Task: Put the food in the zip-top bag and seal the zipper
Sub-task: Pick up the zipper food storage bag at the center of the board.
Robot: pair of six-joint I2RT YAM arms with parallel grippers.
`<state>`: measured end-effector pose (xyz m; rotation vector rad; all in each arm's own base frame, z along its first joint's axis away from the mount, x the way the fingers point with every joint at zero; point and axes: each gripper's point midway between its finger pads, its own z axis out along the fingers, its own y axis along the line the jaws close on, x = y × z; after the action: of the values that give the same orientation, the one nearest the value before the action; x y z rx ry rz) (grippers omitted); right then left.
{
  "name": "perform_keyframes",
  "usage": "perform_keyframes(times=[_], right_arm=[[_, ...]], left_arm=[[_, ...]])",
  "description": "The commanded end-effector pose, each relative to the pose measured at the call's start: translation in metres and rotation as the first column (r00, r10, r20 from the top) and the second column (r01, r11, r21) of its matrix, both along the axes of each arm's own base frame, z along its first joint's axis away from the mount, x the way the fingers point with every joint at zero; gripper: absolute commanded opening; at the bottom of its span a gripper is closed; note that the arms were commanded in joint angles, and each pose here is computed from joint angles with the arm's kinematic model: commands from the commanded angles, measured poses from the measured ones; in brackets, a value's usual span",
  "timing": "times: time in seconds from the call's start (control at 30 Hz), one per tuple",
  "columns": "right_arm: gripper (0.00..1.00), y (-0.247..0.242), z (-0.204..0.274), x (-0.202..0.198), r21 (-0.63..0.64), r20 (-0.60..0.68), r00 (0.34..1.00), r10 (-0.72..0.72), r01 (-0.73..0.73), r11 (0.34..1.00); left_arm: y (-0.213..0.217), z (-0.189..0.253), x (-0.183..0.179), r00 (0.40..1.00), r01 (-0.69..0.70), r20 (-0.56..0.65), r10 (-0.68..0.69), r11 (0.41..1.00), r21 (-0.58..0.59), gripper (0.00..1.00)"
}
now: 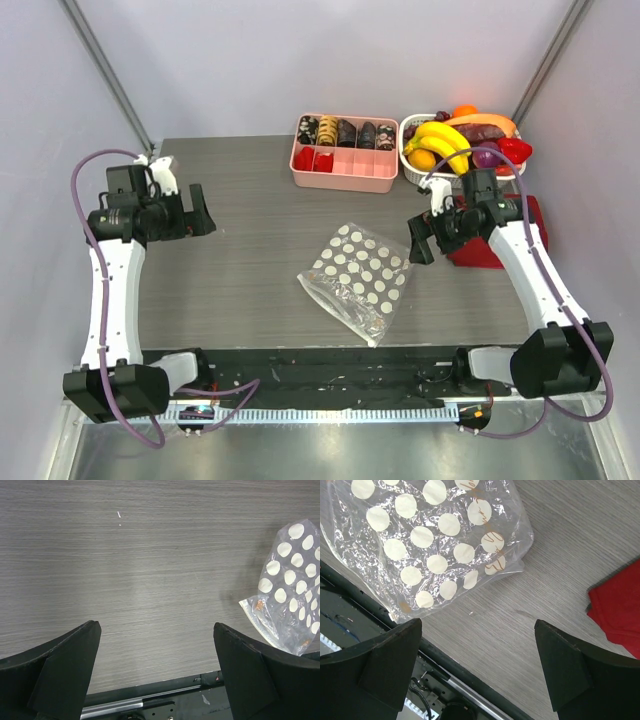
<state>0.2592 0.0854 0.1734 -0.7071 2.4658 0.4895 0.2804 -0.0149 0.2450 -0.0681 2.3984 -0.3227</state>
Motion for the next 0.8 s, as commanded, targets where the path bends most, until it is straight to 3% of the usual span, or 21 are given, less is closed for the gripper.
perform_keyframes(times=[0.0, 0.23, 0.43, 0.53, 0.6, 0.67, 0.7, 0.77], right_arm=[[1.00, 0.009, -0.008, 0.013, -0.026, 0.026, 0.999, 0.021, -0.020, 0.999], [1.00, 0.030, -0.040, 0.023, -0.074, -0.028, 0.996, 0.084, -0.086, 0.994], [1.00, 0.052, -0.075, 0.033, -0.124, -0.086, 0.986, 0.146, -0.156, 0.980], [0.97, 0.062, -0.090, 0.039, -0.128, -0.113, 0.980, 0.166, -0.180, 0.975], [0.95, 0.066, -0.095, 0.046, -0.126, -0.116, 0.978, 0.173, -0.188, 0.974], [0.94, 0.071, -0.104, 0.053, -0.131, -0.127, 0.975, 0.182, -0.198, 0.971], [0.94, 0.073, -0.107, 0.055, -0.133, -0.133, 0.974, 0.186, -0.203, 0.970], [0.92, 0.081, -0.113, 0.064, -0.135, -0.139, 0.970, 0.200, -0.219, 0.966]], left_arm=[[0.001, 0.025, 0.004, 0.992, 0.019, 0.127, -0.024, 0.999, 0.038, 1.00], [-0.003, 0.039, -0.004, 0.958, 0.099, 0.258, -0.126, 0.989, 0.114, 1.00], [-0.027, 0.035, -0.025, 0.924, 0.264, 0.262, -0.280, 0.960, 0.093, 1.00], [-0.050, 0.032, -0.043, 0.854, 0.421, 0.303, -0.423, 0.904, 0.075, 1.00], [-0.067, 0.034, -0.052, 0.768, 0.524, 0.353, -0.534, 0.841, 0.133, 1.00], [-0.075, 0.024, -0.055, 0.728, 0.561, 0.353, -0.588, 0.807, 0.187, 1.00], [-0.089, 0.021, -0.058, 0.656, 0.621, 0.351, -0.668, 0.742, 0.252, 1.00], [-0.101, 0.003, -0.060, 0.597, 0.673, 0.313, -0.738, 0.674, 0.304, 1.00]])
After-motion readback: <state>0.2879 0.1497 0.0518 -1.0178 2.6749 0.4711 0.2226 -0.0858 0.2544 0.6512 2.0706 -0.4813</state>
